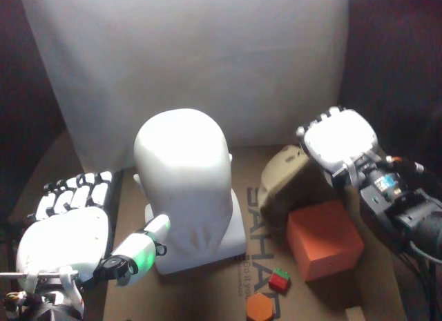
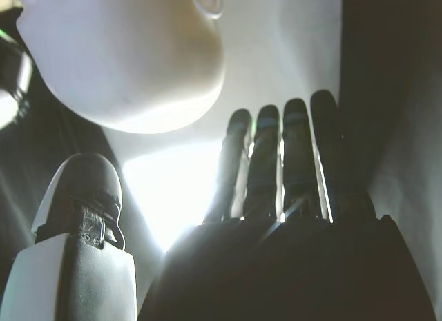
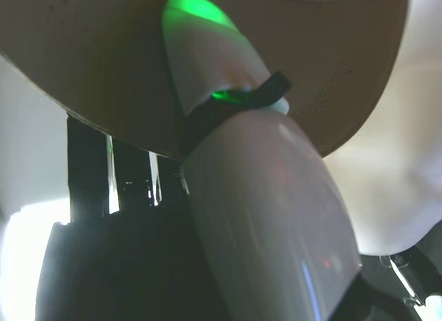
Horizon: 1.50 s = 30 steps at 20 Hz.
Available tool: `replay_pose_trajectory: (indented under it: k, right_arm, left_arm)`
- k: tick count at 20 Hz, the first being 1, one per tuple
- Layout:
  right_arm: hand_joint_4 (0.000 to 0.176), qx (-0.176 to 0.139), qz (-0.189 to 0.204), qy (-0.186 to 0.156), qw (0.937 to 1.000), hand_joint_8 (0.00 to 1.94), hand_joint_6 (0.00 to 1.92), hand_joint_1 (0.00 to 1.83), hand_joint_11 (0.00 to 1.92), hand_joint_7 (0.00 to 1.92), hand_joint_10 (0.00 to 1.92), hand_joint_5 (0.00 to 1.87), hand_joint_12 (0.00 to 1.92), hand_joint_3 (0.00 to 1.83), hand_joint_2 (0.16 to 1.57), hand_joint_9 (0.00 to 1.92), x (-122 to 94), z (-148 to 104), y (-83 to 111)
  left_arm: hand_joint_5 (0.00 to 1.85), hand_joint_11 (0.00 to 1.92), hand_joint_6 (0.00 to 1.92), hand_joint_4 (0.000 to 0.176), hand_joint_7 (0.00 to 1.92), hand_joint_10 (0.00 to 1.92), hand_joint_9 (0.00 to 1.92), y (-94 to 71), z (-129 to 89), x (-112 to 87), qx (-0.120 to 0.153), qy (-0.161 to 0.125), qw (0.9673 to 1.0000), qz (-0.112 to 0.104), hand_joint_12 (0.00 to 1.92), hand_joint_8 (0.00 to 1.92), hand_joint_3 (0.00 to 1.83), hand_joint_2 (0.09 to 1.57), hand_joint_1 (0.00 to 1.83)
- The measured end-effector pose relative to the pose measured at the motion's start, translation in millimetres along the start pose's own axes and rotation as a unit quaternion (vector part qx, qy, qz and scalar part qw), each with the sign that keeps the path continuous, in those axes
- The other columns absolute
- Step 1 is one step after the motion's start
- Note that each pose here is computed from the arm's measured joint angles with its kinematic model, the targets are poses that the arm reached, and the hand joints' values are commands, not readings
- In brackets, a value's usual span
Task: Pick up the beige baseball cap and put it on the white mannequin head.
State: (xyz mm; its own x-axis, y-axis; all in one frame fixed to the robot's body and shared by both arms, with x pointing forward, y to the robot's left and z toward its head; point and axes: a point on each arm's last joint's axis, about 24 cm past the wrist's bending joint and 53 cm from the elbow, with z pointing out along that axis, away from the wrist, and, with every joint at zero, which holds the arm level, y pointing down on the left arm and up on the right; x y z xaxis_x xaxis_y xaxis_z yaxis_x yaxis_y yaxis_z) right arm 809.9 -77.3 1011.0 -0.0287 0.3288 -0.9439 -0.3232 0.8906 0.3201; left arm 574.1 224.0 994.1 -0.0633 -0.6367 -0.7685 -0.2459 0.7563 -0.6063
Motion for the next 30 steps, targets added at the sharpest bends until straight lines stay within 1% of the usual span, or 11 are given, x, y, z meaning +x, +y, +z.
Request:
replay_pose_trajectory:
  k: [3,4,5,8,12,16,20,24,25,28,30]
  right_arm:
    - [0.0,-0.015,-0.003,-0.052,0.9985,1.11,1.19,1.35,0.67,0.91,1.53,0.74,1.67,0.0,1.19,0.76,-34,6,8.2]
    - [0.0,-0.018,-0.007,-0.065,0.9977,1.12,1.19,1.35,0.69,0.9,1.52,0.74,1.67,0.0,1.19,0.78,-43,7,9.3]
    - [0.0,-0.023,-0.01,-0.085,0.9961,1.12,1.19,1.35,0.69,0.9,1.51,0.74,1.67,0.0,1.19,0.78,-57,8,10.4]
    - [0.0,-0.051,0.001,-0.157,0.9863,1.12,1.2,1.35,0.65,0.9,1.53,0.75,1.66,0.0,1.19,0.76,-106,3,22.6]
    - [0.0,-0.114,0.031,-0.224,0.9675,1.15,1.21,1.35,0.64,0.88,1.56,0.73,1.68,0.0,1.2,0.75,-158,-15,65.1]
    - [0.0,-0.146,0.016,-0.28,0.9486,1.16,1.22,1.35,0.64,0.88,1.54,0.74,1.68,0.0,1.19,0.76,-184,-30,99.5]
    - [0.0,-0.16,0.033,-0.323,0.9323,1.16,1.21,1.35,0.65,0.87,1.53,0.74,1.68,0.0,1.19,0.76,-215,-44,111.2]
    - [0.0,-0.178,0.04,-0.358,0.9156,1.15,1.21,1.35,0.66,0.88,1.54,0.74,1.68,0.0,1.19,0.76,-227,-61,130.3]
    - [0.0,-0.191,0.037,-0.366,0.91,1.15,1.21,1.35,0.66,0.88,1.54,0.74,1.68,0.0,1.19,0.76,-229,-66,139.0]
    - [0.0,-0.231,0.025,-0.407,0.8836,1.16,1.22,1.35,0.67,0.87,1.52,0.73,1.67,0.0,1.19,0.78,-237,-90,172.3]
    - [0.0,-0.242,0.033,-0.419,0.8745,1.17,1.24,1.35,0.67,0.87,1.53,0.72,1.67,0.0,1.2,0.76,-237,-98,187.1]
  left_arm:
    - [0.11,0.0,0.0,0.0,0.1,0.0,0.08,-0.1,0,-2.1,0.0,-0.004,1.0,-0.001,0.44,0.0,0.0,1.15,0.0]
    - [0.12,0.0,0.0,0.0,0.1,0.0,0.09,-0.6,0,-2.9,0.001,-0.006,0.9994,-0.033,0.42,0.0,0.0,1.15,0.0]
    - [0.12,0.0,0.0,0.0,0.11,0.0,0.1,0.0,0,-3.7,0.003,-0.007,0.9945,-0.104,0.43,0.0,0.0,1.15,0.0]
    - [0.14,0.0,0.0,0.0,0.12,0.0,0.1,-7.7,-1,-4.2,0.02,-0.007,0.9949,-0.098,0.46,0.0,0.0,1.15,0.0]
    - [0.14,0.0,0.0,0.0,0.13,0.0,0.11,-3.8,-1,-5.4,0.017,-0.008,0.995,-0.098,0.49,0.0,0.0,1.15,0.0]
    - [0.13,0.0,0.0,0.0,0.13,0.0,0.12,-1.9,-2,-9.2,0.017,-0.015,0.9951,-0.096,0.46,0.0,0.0,1.15,0.0]
    - [0.13,0.0,0.0,0.0,0.11,0.0,0.11,3.1,-7,-11.6,0.014,-0.018,0.9955,-0.092,0.43,0.0,0.0,1.15,0.0]
    - [0.13,0.0,0.0,0.0,0.12,0.0,0.12,13.6,-11,-18.3,0.006,-0.021,0.9957,-0.09,0.44,0.0,0.0,1.15,0.0]
    - [0.13,0.0,0.0,0.0,0.12,0.0,0.13,16.0,-13,-20.5,0.005,-0.022,0.9959,-0.088,0.46,0.0,0.0,1.15,0.0]
    - [0.13,0.0,0.0,0.0,0.13,0.01,0.13,25.2,-17,-26.4,-0.003,-0.03,0.9958,-0.086,0.47,0.0,0.0,1.15,0.0]
    - [0.14,0.0,0.0,0.0,0.15,0.0,0.14,26.7,-18,-29.1,-0.001,-0.034,0.9958,-0.085,0.54,0.0,0.0,1.14,0.0]
